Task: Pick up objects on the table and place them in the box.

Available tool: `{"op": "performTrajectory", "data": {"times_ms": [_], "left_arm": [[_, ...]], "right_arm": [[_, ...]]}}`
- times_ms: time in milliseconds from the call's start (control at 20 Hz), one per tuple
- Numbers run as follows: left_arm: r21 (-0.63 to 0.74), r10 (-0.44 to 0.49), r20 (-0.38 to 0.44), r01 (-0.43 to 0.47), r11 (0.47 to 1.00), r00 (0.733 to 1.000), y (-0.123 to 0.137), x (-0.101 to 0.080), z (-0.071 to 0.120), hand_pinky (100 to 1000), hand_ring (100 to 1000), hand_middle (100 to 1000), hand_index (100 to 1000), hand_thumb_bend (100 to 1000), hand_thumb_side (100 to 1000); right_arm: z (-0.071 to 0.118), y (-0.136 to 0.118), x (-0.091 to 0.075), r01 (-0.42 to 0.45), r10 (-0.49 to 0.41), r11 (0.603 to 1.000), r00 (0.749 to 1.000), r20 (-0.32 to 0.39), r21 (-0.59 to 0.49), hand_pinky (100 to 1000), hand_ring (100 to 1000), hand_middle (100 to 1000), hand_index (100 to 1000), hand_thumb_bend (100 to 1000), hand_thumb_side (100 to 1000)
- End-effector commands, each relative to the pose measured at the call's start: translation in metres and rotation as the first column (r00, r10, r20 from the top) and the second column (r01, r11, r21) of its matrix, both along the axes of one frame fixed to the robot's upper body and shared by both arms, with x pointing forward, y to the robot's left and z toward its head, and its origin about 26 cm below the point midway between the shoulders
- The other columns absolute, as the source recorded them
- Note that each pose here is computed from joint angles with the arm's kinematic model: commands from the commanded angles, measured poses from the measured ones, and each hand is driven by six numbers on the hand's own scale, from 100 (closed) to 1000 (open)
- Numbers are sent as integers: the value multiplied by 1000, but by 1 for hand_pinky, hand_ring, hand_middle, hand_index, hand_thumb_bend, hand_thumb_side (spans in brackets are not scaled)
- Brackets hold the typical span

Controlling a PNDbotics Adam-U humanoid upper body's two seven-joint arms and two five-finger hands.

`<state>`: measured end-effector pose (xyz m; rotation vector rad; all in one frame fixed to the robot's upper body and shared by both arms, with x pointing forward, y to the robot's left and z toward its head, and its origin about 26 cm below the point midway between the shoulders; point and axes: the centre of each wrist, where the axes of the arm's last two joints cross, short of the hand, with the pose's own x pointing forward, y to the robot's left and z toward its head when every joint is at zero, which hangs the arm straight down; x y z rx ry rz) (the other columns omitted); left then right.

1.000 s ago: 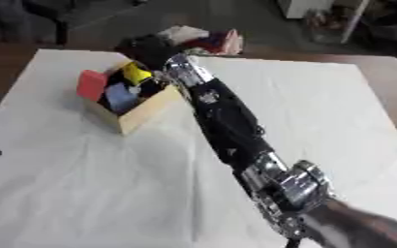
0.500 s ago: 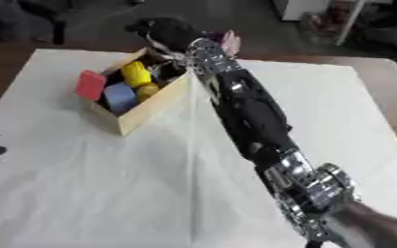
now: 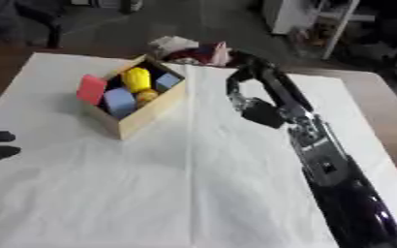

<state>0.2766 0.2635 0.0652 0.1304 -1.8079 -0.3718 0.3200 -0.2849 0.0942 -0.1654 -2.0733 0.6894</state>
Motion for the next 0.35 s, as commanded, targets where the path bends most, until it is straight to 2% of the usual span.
{"op": "performTrajectory", "data": {"times_ms": [50,200,350], "left_arm": [[28,18,17,-18,999,1000,7,0,4,810,674,692,756,100,736],[31,21,7,-21,999,1000,9,-2,2,810,674,693,757,100,732],[33,21,-4,-21,999,1000,10,-3,-1,810,675,693,757,100,731]], "right_arm": [[3,-8,-20,-9,10,993,1000,-8,115,709,693,753,915,100,572],[-12,-7,-35,22,-10,982,998,-63,187,702,683,744,912,100,579],[-25,-8,-45,52,-28,976,993,-114,211,700,679,740,909,100,593]]}}
